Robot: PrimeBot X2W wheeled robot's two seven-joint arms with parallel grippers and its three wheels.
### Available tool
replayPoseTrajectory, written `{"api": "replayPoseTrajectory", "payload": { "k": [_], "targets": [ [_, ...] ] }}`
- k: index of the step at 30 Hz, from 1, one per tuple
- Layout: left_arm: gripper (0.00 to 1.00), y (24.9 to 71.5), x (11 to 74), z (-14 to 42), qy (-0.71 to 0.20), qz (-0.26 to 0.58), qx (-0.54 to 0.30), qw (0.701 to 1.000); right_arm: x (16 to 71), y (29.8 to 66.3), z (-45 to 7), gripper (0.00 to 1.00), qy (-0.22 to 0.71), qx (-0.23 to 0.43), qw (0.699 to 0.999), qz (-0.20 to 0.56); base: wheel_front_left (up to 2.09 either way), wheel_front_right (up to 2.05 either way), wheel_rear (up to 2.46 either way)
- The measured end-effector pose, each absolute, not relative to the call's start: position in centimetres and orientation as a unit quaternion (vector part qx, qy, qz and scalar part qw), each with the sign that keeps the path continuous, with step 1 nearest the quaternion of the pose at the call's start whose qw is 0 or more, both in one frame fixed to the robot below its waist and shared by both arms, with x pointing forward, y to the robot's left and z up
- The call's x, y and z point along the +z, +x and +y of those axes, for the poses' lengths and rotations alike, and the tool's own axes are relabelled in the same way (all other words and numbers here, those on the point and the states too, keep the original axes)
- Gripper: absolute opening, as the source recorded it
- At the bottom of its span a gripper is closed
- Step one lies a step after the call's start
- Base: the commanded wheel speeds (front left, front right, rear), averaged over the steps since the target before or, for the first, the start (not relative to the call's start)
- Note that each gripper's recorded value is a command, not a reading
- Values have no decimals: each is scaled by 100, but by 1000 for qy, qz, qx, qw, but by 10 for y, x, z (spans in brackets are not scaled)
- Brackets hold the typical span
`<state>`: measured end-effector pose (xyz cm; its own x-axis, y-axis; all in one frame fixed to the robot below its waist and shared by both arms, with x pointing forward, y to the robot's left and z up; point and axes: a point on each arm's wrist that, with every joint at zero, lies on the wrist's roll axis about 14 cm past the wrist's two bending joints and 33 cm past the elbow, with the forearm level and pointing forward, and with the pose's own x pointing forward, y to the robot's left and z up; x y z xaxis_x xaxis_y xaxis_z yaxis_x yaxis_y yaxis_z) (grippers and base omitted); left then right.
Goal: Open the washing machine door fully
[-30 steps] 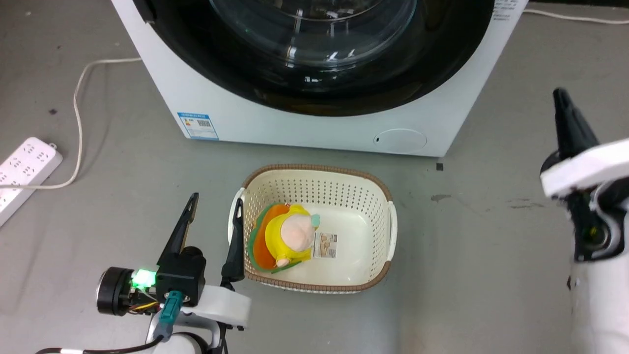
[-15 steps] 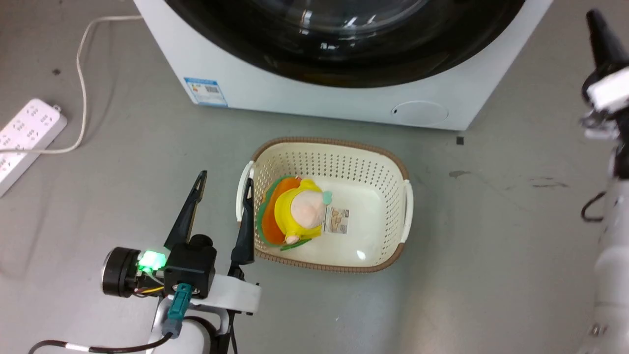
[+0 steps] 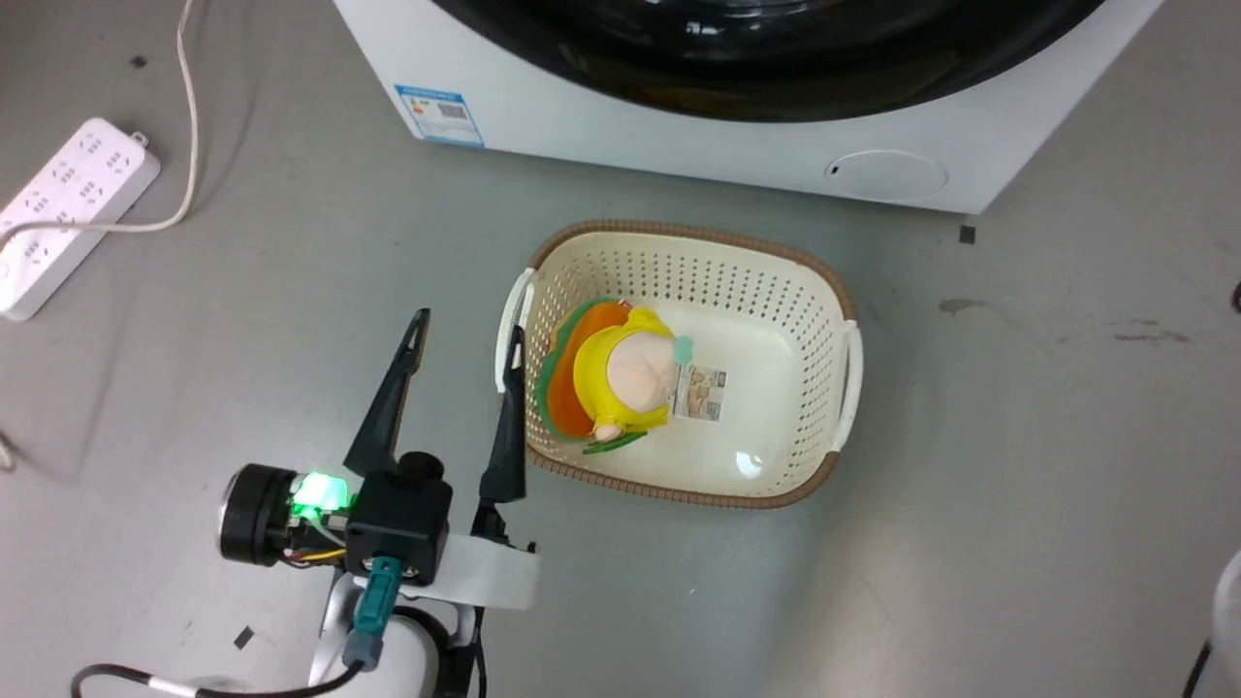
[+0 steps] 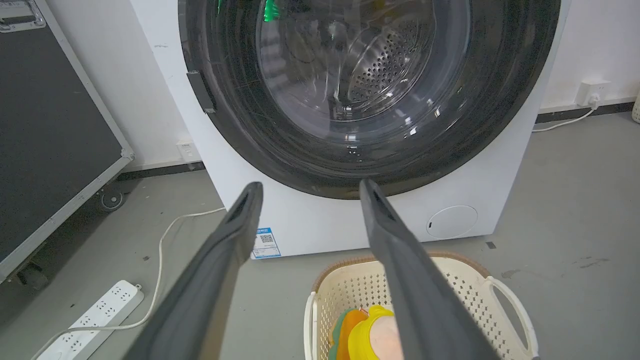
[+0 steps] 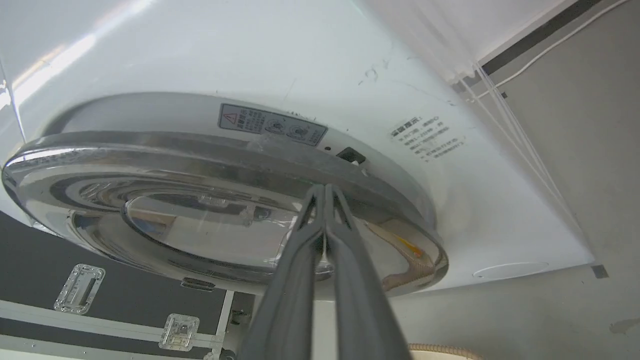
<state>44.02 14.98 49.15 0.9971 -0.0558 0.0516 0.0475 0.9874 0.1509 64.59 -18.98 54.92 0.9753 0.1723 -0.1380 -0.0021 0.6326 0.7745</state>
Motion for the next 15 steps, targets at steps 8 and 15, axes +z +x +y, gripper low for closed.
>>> {"api": "replayPoseTrajectory", "payload": {
  "k": [8, 15],
  "targets": [
    [100, 445, 486, 148, 76, -29, -25, 996, 538, 673, -191, 0, 472, 48, 869, 142, 0, 0, 0],
    [100, 451, 476, 151, 83, -25, -23, 996, 532, 696, -177, 0, 509, 67, 839, 178, 0, 0, 0]
  ]
}}
